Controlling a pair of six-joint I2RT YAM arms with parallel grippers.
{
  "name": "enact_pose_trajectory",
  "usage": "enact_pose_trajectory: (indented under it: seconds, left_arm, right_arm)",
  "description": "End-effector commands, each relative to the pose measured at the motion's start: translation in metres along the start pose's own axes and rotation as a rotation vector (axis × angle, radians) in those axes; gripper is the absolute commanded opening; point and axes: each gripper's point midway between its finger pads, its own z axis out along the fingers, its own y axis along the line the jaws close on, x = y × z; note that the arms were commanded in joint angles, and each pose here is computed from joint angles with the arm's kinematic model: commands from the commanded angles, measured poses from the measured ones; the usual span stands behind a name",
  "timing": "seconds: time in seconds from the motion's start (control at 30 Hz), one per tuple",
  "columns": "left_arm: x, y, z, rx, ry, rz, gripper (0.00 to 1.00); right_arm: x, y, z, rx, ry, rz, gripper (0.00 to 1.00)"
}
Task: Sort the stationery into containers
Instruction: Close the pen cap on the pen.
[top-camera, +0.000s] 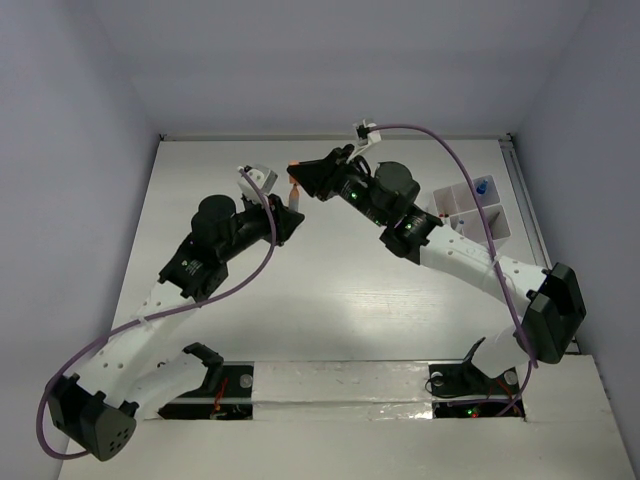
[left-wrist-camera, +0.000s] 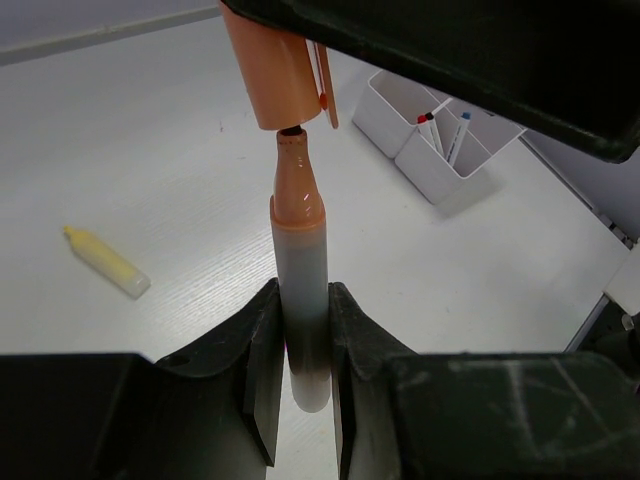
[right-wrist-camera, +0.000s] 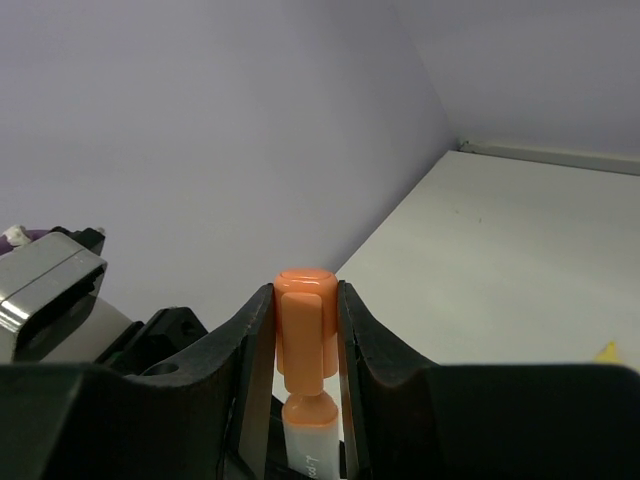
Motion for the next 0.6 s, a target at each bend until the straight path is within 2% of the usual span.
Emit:
enact_pose_trajectory:
  seconds: [0.0,0.57]
  left_arm:
    - [-0.039,-0.008,-0.011,0.003,-0.118,0.032,0.0]
    - [-0.044,-0.003,-0.015,-0.032,-0.149,0.031,0.0]
  right_arm:
    - [-0.021,0.007,0.0,-0.006,-0.083,-0.015,0.0]
    - [0.02,0.027,0.004,-0.047,-0.034,0.017,0.0]
